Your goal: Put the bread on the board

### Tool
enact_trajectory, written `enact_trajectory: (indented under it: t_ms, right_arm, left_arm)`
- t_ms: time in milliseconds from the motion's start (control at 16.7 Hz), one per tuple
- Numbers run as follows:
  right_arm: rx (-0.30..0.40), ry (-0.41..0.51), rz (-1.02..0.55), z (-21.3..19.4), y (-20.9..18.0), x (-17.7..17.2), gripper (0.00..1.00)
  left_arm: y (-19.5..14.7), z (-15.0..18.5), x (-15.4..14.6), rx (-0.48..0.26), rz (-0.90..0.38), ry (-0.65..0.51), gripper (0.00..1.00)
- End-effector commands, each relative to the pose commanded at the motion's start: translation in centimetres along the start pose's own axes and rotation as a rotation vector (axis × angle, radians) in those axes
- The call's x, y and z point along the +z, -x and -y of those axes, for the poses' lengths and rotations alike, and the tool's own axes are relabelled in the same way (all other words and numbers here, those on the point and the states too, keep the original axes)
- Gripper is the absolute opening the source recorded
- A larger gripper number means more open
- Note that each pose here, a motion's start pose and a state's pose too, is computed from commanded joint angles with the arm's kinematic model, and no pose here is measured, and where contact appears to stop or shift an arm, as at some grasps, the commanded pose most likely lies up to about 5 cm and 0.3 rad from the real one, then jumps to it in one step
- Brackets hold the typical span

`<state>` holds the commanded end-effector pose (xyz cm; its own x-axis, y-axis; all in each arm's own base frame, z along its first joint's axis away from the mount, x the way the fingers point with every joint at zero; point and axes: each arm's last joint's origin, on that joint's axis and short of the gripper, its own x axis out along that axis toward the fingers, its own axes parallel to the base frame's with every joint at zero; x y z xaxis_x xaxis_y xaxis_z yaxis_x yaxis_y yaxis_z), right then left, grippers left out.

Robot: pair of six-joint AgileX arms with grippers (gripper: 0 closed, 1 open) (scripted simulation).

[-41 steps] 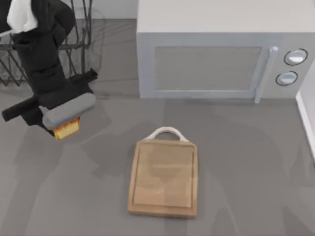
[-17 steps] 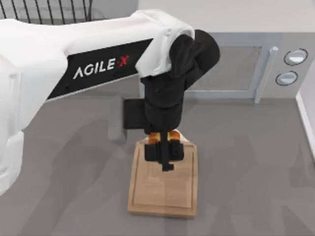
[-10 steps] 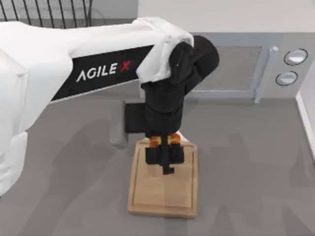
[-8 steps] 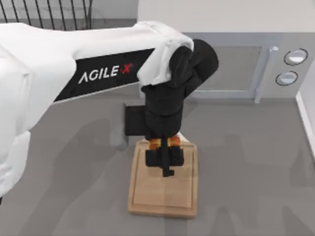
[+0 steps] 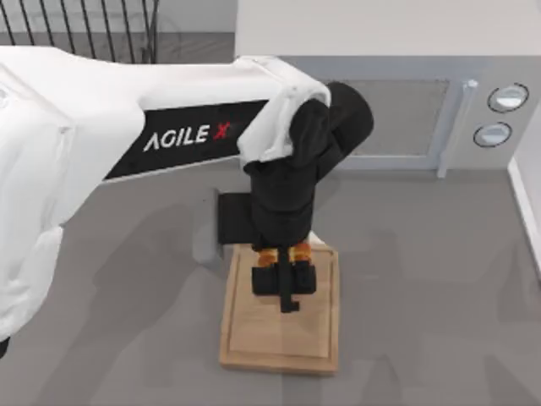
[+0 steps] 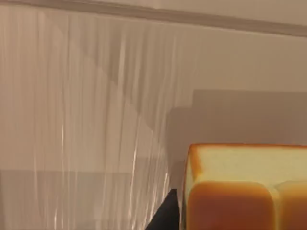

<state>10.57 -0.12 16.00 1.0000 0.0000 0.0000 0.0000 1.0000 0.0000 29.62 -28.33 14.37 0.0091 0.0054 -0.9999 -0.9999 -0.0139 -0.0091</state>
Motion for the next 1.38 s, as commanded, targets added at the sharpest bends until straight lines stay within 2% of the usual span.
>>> enact_trajectory:
  t_ms: [300,1080,1380]
  right_arm:
    - [0.0,0.0,0.0,0.0,0.0,0.0,1.0]
    - [0.0,0.0,0.0,0.0,0.0,0.0,1.0]
    - [0.0,0.0,0.0,0.0,0.0,0.0,1.0]
  left_arm:
    - [-0.45,-0.05,0.03,0.006,0.007,0.0,0.0]
    - [-0.45,-0.05,0.03,0.006,0.007,0.0,0.98]
    - [-0.45,-0.05,0.03,0.006,0.007,0.0,1.0]
